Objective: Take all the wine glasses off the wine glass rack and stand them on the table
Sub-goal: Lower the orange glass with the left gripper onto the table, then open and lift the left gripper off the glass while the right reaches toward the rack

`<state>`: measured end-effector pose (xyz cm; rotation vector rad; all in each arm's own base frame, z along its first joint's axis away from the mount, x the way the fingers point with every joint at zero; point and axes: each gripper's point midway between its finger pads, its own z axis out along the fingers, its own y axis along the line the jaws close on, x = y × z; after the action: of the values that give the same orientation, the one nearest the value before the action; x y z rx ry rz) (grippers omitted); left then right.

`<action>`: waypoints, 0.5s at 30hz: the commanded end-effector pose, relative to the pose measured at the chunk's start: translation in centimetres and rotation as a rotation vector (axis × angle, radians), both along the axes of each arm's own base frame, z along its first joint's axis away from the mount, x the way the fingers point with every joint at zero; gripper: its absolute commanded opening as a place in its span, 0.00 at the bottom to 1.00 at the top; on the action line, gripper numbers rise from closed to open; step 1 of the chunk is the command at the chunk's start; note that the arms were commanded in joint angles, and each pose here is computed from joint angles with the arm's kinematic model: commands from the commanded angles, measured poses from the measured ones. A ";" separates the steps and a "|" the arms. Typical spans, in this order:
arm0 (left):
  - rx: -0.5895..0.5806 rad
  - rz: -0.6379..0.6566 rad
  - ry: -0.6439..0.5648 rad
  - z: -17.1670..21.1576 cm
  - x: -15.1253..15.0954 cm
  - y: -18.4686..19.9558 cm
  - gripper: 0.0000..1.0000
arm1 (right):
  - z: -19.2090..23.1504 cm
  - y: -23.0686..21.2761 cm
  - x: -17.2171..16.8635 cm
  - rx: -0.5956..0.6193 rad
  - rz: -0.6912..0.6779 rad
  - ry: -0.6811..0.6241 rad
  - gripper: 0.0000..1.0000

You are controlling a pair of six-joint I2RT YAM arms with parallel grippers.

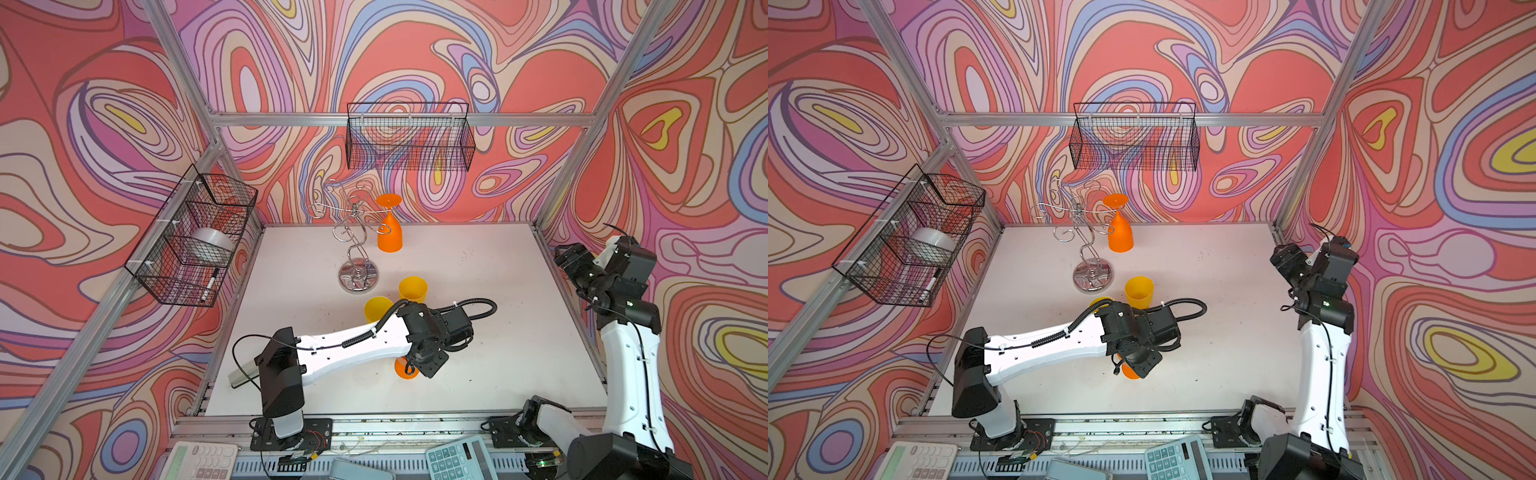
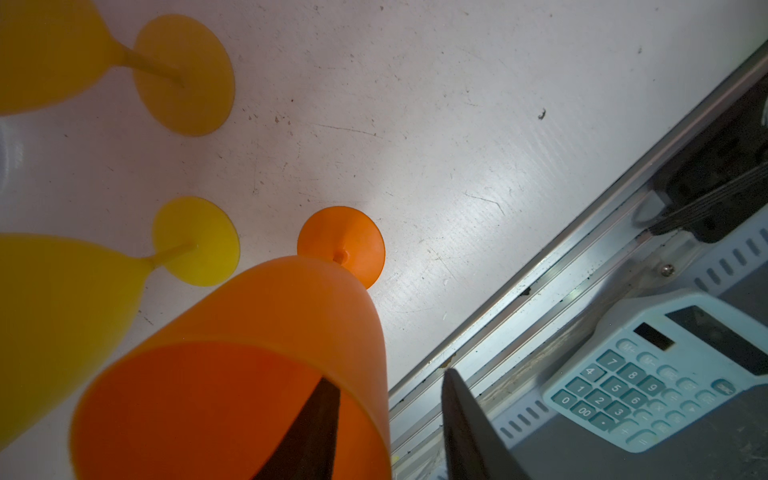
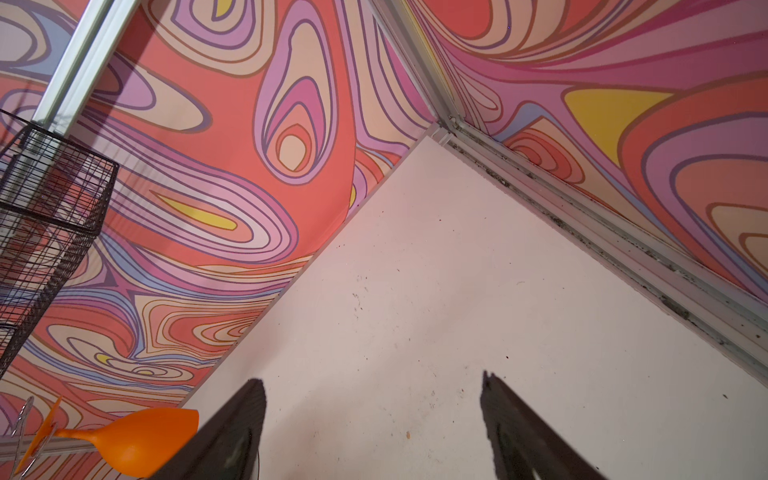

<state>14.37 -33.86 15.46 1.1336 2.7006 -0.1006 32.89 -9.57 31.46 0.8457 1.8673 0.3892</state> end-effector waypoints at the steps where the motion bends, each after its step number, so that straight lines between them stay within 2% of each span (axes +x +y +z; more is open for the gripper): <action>1: -0.015 -0.023 -0.014 2.0 -0.2 0.1 0.67 | 0.7 0.2 -0.1 -0.006 0.006 -0.029 0.85; 4: -0.042 -0.035 -0.056 4.3 0.3 0.0 0.82 | 0.8 0.3 0.0 -0.007 0.013 -0.033 0.86; 7: -0.071 -0.044 -0.101 6.8 0.8 -0.2 0.91 | 1.2 0.4 0.1 -0.015 0.019 -0.039 0.87; 11: -0.147 -0.036 -0.169 10.8 1.8 -0.3 0.96 | 2.0 0.8 0.3 -0.021 0.032 -0.053 0.90; 15: -0.264 0.015 -0.218 14.9 3.1 0.2 0.96 | 3.1 1.6 0.7 -0.021 0.056 -0.071 0.94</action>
<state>16.73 -35.98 27.19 1.0387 2.4624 -0.3008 33.27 -8.63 32.57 0.8034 1.8612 0.4115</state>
